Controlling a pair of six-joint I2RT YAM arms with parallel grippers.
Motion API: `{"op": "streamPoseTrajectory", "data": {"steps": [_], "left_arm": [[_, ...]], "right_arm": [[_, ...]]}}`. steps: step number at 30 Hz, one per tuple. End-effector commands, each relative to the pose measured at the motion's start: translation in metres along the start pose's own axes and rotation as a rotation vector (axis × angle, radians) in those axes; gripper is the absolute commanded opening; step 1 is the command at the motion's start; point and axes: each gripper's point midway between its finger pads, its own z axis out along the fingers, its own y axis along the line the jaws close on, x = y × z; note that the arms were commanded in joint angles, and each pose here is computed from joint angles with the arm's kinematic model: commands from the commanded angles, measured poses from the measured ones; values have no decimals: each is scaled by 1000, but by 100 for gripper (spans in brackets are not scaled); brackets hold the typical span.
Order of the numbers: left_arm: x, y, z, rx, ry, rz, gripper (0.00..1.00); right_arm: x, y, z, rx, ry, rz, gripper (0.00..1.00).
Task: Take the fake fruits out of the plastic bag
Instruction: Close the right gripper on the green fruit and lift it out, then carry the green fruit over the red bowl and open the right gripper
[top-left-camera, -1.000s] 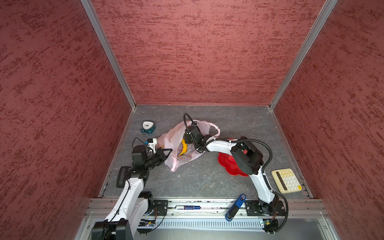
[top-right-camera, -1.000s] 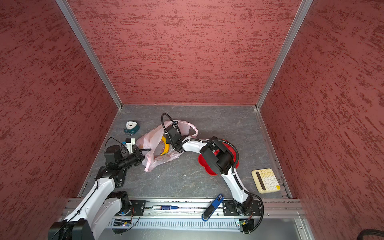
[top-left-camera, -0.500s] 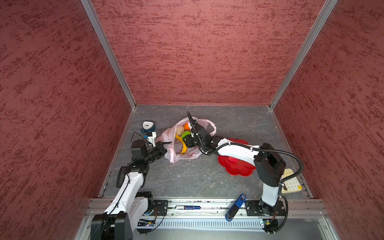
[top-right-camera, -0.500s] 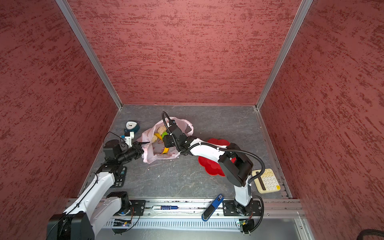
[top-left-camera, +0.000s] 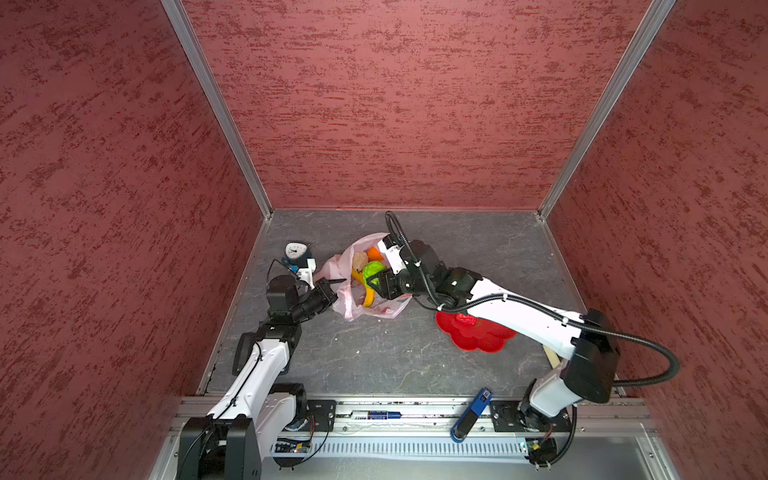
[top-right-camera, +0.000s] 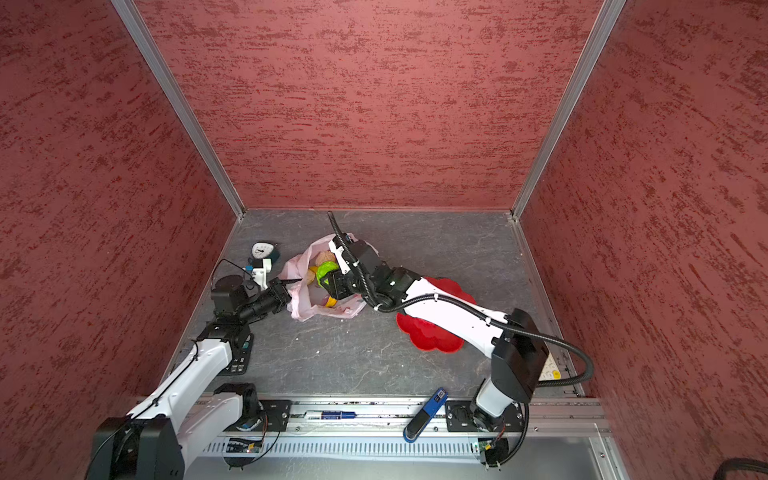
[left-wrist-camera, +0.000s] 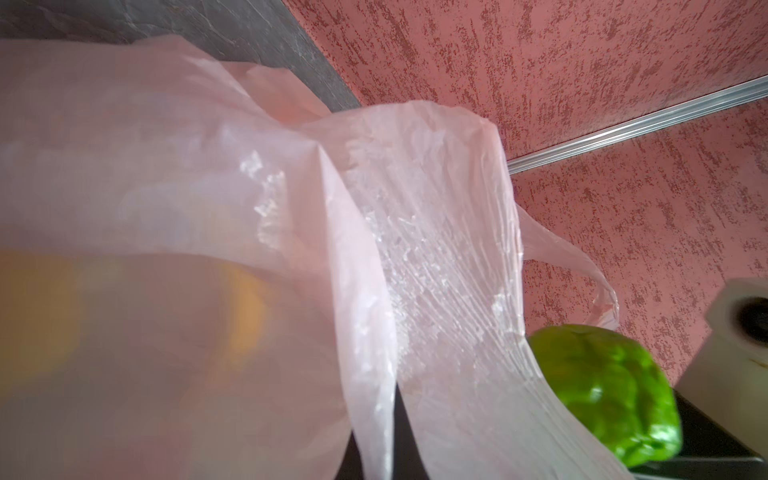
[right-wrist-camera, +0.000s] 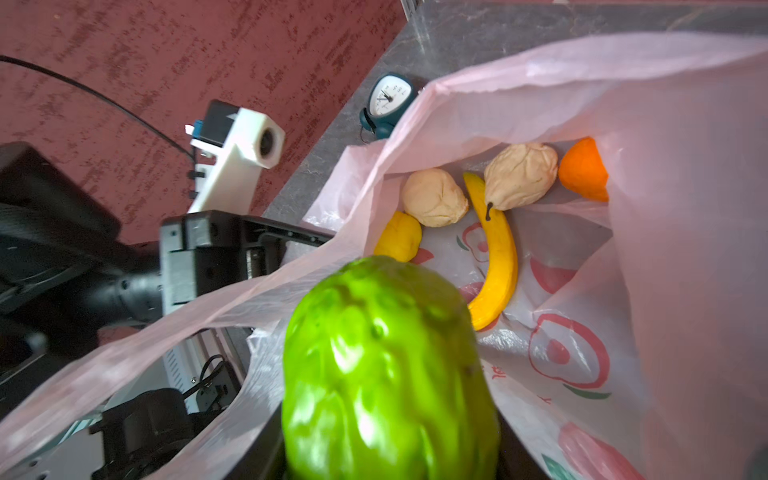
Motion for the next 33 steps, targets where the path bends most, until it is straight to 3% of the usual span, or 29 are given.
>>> {"op": "streamPoseTrajectory", "data": {"steps": [1,6,12,21,27,33], "left_arm": [[-6,-9,1,15,-16,27,2],[-2,-5,0,6,-9,20,2],[1,-2,-3,-4,-12,17,2],[2,-1,-3,-7,-8,19,2],[3,-1,-2,-7,-3,18,2],[5,2,-3,-14,3,17,2]], "right_arm": [[-32,-5,-47,88,-110,-50,15],[-66,-21,-114,190,-275,-36,15],[-61,-104,-162,485,-323,60,15],[46,-232,-177,818,-134,325,15],[114,-270,-158,858,-20,445,16],[149,-293,-149,873,32,521,18]]}}
